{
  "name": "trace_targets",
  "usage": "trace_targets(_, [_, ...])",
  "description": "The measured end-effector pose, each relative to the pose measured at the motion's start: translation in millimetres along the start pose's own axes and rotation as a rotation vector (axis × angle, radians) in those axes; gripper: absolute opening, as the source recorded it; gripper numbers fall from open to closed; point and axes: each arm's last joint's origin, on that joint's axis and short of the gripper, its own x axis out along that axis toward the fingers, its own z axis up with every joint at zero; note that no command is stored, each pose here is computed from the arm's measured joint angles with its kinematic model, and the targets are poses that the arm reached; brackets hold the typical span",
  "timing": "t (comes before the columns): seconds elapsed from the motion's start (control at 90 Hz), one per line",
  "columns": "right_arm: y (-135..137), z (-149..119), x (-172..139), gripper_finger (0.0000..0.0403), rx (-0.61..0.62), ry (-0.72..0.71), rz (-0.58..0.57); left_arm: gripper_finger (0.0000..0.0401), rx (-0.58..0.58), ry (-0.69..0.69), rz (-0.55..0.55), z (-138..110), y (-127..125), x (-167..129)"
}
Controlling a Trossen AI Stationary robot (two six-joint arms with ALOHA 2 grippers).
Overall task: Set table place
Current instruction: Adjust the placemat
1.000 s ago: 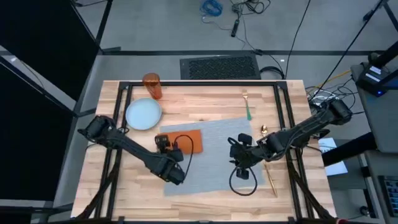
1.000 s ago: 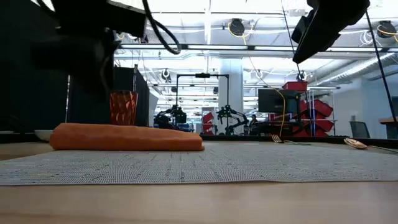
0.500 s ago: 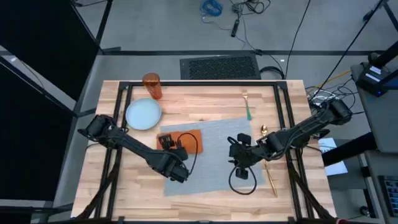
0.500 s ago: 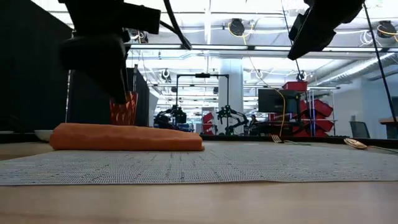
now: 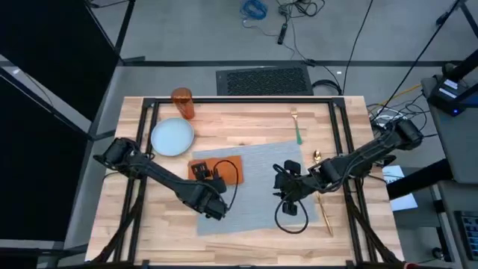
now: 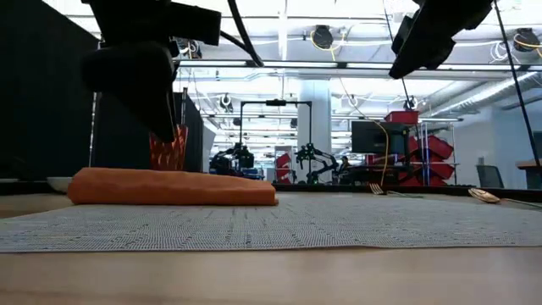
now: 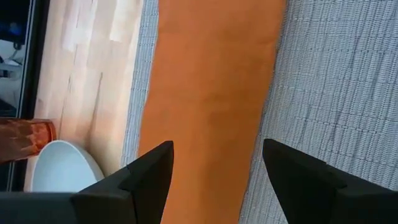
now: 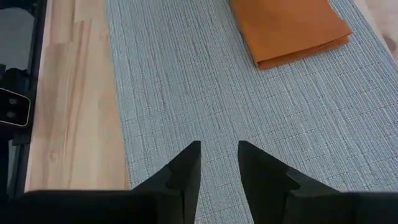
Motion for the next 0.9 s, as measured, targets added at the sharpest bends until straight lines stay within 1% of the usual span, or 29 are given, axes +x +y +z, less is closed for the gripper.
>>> trace_targets(0.089, [0.0, 0.0, 0.0, 0.0093, 0.0, 0.0, 0.0, 0.0233, 0.027, 0.002, 0.004, 0.7, 1.2, 0.8])
trace_targets(0.733, [0.5, 0.8, 0.0, 0.0093, -0.004, -0.008, 0.005, 0.0233, 0.01, 0.016, 0.005, 2.6, 4.5, 3.3])
trace_targets(0.9, [0.9, 1.6, -0.1, 0.0093, 0.002, -0.016, 0.01, 0.0233, 0.028, 0.028, -0.012, 2.3, 4.0, 3.3])
